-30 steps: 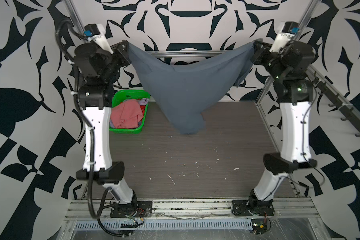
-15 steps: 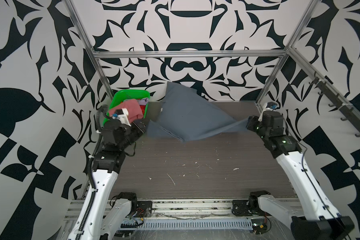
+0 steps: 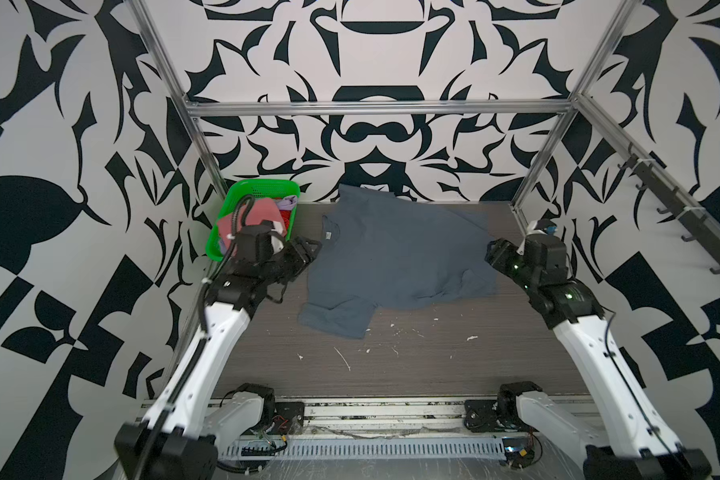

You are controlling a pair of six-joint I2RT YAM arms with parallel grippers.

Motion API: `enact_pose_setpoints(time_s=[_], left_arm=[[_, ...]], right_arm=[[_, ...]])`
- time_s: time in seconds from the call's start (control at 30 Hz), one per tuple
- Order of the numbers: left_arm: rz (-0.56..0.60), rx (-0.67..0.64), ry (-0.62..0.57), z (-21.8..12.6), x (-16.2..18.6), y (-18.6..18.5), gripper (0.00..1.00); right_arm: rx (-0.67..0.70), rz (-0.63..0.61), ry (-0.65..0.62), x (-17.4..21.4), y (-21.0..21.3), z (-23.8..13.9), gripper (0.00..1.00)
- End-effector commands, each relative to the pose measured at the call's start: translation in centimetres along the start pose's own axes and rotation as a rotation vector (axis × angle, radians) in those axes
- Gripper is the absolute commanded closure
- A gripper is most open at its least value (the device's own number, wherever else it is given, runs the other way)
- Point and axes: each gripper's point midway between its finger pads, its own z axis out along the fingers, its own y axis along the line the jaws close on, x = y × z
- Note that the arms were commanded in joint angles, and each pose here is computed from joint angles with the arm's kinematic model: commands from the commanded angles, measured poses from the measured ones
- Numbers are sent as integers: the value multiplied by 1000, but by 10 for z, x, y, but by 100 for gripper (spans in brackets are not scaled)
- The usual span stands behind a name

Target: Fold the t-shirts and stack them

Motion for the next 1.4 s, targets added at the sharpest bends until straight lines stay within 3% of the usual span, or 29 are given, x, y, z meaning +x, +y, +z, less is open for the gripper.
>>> enact_pose_setpoints(time_s=[0.0,0.13,0.33,0.43,0.83,1.2,1.37], left_arm=[[106,10,38,48,-8,-8,32],[151,-33,83,117,-14,-2,31],[78,-95,132,205,-16,35,31],[23,-132,143,229,-11,58,32],[-8,-253,170,235,9,105,32],[-30,-267,192,241,18,117,33],[-54,-308,196,243,23,132,33]], right_arm=[[-120,29,28,-1,28,40,31],[-92,35,99,13,27,87,33],[-44,70,233,53,14,148,36],[22,85,308,76,-3,167,46],[431,-79,297,80,-80,153,52],[408,-75,338,108,-89,179,50],[466,-76,394,118,-98,184,65]])
